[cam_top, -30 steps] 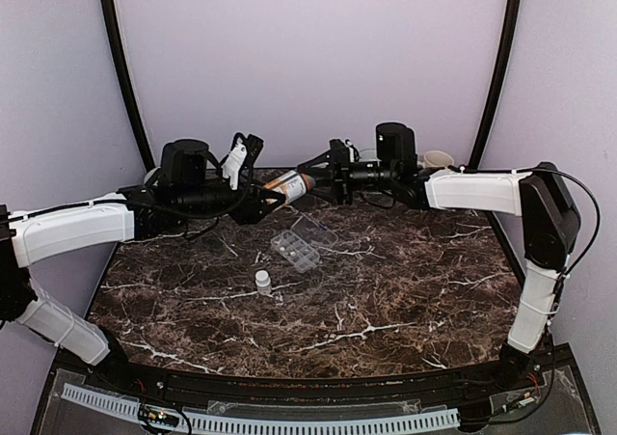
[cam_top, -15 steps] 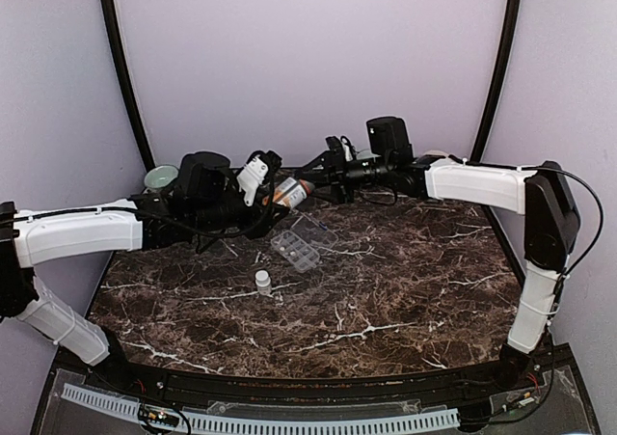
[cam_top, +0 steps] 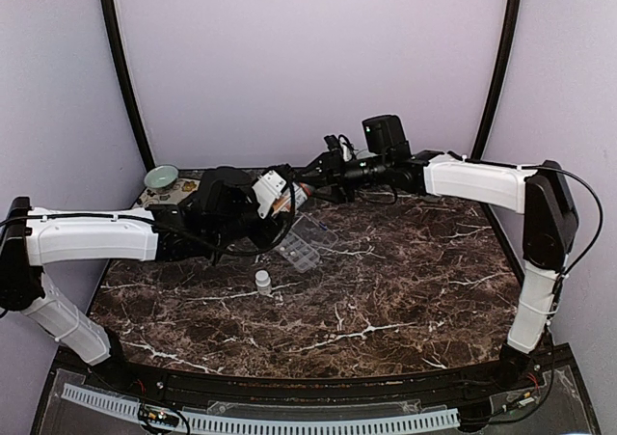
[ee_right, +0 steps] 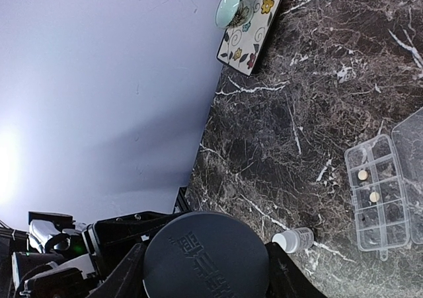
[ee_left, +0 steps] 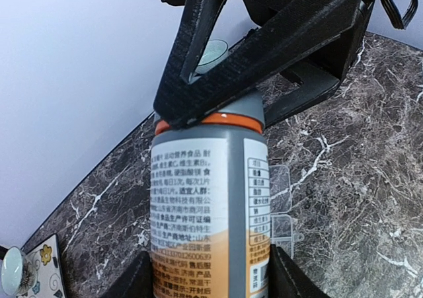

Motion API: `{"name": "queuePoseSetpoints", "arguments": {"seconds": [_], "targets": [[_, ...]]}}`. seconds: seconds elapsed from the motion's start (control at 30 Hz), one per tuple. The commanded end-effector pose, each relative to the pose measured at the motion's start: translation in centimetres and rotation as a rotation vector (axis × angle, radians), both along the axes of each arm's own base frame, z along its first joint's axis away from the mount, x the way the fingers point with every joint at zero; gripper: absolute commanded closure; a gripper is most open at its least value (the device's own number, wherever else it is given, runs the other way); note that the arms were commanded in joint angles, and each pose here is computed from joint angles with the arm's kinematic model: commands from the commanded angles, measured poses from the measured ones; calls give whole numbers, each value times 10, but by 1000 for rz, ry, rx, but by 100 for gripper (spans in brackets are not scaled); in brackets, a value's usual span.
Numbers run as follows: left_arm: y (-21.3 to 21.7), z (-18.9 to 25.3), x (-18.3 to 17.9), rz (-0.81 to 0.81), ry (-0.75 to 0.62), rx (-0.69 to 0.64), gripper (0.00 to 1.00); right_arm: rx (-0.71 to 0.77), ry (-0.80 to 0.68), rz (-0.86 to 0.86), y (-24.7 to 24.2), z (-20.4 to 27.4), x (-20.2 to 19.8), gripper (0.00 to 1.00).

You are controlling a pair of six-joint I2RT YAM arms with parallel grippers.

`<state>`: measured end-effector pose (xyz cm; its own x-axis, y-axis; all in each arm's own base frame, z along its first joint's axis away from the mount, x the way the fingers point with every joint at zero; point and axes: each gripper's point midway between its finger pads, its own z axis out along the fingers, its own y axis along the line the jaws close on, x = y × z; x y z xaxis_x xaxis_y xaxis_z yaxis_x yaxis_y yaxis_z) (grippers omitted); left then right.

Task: Sort the pills into containers
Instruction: Pass from the left arm to the right

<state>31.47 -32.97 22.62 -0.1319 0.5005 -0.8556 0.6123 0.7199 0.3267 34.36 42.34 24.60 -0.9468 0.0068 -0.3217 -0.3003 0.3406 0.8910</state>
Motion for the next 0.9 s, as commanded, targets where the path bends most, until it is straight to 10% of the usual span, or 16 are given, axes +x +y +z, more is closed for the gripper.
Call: {"name": "queuePoseSetpoints", "arguments": {"seconds": [0.0, 0.67, 0.87], "targets": [[-20, 74, 2, 11, -229, -162, 85, -90, 25, 52, 17, -33, -20, 86], [-32, 88, 8, 225, -457, -79, 79, -128, 7, 43, 15, -39, -16, 87], [-30, 93, 3, 215, -444, -124, 59, -131, 1, 39, 14, -38, -16, 87]]}}
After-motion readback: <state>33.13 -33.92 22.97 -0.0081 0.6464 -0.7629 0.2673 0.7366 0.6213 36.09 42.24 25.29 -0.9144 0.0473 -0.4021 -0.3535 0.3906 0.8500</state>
